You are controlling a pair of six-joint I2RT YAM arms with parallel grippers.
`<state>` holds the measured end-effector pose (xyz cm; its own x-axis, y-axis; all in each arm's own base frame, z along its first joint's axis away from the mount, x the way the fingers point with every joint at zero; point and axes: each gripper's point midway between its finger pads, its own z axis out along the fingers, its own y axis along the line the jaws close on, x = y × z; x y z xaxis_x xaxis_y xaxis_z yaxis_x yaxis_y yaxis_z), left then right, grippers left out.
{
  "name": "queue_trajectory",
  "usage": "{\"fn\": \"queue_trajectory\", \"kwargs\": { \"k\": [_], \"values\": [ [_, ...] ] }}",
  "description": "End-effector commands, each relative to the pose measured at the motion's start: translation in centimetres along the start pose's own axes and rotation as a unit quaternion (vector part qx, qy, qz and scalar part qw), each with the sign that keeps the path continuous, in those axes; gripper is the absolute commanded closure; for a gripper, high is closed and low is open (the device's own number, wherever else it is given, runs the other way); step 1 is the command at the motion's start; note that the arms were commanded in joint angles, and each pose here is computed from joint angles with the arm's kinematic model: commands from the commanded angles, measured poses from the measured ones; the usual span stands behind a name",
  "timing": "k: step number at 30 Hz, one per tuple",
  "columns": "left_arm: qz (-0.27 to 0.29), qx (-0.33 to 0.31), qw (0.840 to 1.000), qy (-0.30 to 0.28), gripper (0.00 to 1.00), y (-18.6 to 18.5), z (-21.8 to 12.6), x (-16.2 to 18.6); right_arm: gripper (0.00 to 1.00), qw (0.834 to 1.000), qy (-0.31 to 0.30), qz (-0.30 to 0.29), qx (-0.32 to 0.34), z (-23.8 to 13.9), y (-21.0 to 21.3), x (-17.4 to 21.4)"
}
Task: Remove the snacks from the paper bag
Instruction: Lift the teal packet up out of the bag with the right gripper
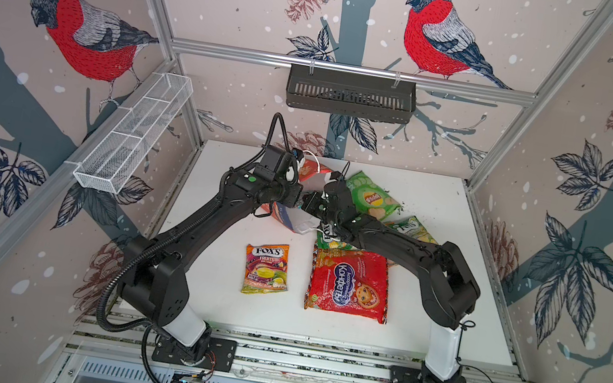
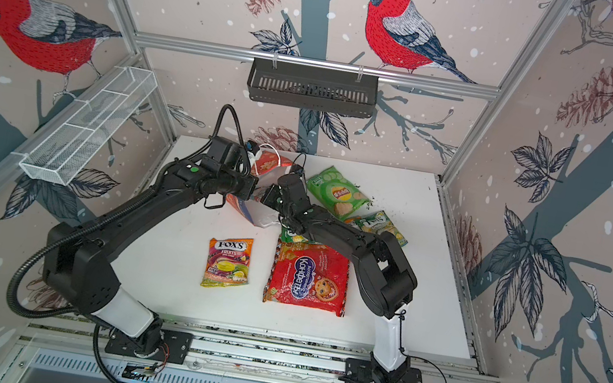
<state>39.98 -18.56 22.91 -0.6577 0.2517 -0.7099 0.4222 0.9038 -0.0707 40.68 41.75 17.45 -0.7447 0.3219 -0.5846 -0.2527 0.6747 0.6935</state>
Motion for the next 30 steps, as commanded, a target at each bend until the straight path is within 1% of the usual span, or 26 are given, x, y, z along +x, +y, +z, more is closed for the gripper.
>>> {"fn": "queue_trajectory", "kwargs": {
  "k": [1,6,11,17,23,26,30],
  "values": [
    [-0.002,0.002,1.000,0.003,1.00,0.0,-0.5,-0.2,1.00,0.998,-0.020,-0.046,-0.039,-1.4,2.4,-1.2],
    [-0.010,-0.002,1.000,0.013,1.00,0.3,-0.6,-0.3,1.00,0.994,-0.016,-0.094,-0.046,-3.4,3.3,-1.4],
    [-0.017,-0.002,1.000,0.018,1.00,0.4,-0.6,-0.4,1.00,0.988,-0.027,-0.142,-0.047,-5.7,4.1,-1.9],
    [-0.019,0.002,1.000,0.019,1.00,0.4,-0.7,-0.6,1.00,0.973,-0.042,-0.214,-0.074,-9.3,5.8,-2.7],
    [-0.022,0.005,1.000,0.021,1.00,0.5,-0.7,-0.5,1.00,0.957,-0.058,-0.275,-0.070,-13.1,6.7,-3.9],
    [-0.025,0.007,0.999,0.022,1.00,0.5,-0.7,-0.6,1.00,0.953,-0.068,-0.290,-0.056,-14.9,6.5,-5.0],
    [-0.030,0.011,0.999,0.021,1.00,0.5,-0.9,-0.7,1.00,0.951,-0.110,-0.287,-0.026,-17.9,5.5,-7.6]
  ]
}}
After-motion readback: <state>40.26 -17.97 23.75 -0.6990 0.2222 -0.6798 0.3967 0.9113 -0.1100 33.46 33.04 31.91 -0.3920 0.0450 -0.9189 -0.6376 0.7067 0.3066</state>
